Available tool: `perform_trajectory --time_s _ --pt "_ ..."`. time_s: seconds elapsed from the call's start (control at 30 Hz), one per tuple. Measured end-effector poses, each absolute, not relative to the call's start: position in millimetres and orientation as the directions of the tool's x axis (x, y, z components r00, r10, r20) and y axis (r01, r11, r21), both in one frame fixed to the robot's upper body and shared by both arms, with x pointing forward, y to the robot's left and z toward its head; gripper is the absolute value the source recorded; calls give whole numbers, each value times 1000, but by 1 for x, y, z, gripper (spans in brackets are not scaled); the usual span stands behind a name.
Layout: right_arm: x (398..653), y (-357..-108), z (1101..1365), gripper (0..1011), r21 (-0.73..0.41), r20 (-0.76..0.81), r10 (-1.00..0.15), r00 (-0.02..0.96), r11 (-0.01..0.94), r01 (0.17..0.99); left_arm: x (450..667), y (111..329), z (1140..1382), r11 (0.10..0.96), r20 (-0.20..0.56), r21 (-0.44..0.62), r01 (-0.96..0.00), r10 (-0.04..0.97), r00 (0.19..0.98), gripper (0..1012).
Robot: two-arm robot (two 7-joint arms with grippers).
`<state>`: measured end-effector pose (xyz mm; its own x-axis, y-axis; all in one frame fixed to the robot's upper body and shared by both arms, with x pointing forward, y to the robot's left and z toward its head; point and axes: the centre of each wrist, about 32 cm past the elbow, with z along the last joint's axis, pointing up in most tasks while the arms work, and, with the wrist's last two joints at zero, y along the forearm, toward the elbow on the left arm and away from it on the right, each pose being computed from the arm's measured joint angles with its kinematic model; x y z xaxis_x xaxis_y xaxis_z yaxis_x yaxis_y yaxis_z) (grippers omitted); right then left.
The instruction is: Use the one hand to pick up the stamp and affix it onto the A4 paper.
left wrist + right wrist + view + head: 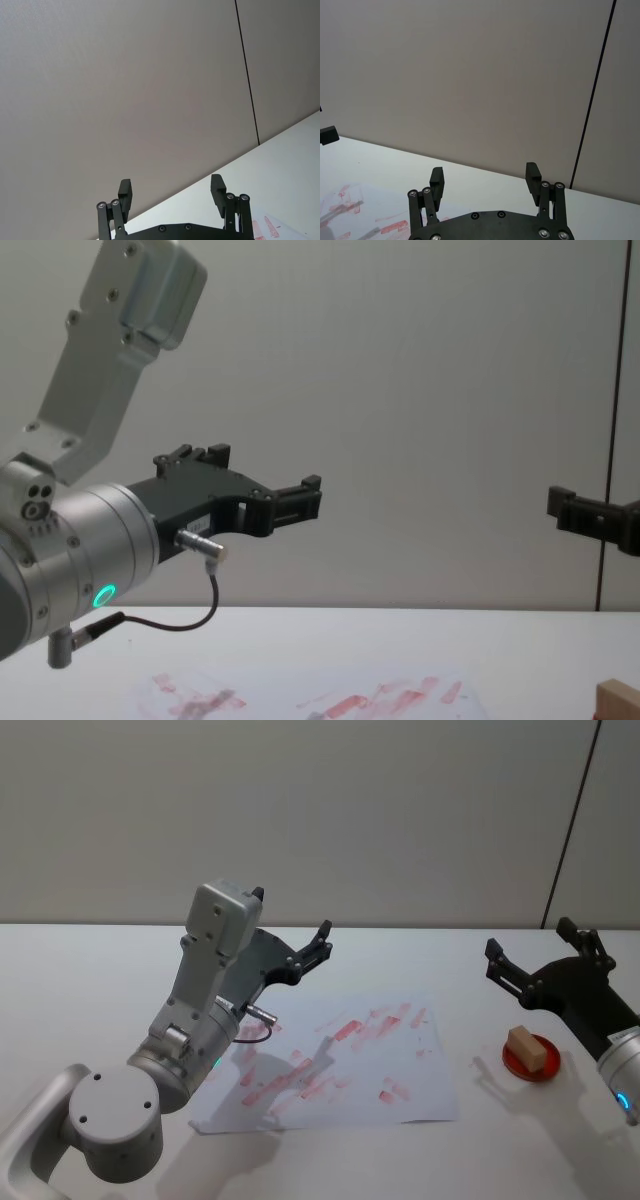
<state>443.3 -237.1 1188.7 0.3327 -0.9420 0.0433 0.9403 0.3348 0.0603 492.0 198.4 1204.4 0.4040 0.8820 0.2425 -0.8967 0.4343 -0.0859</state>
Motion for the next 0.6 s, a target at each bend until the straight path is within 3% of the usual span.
perform_trajectory --time_s 0.6 --pt "439 -244 1189 1001 51 57 -942 332 335 941 492 198 1204 434 242 -86 -897 882 404 1002"
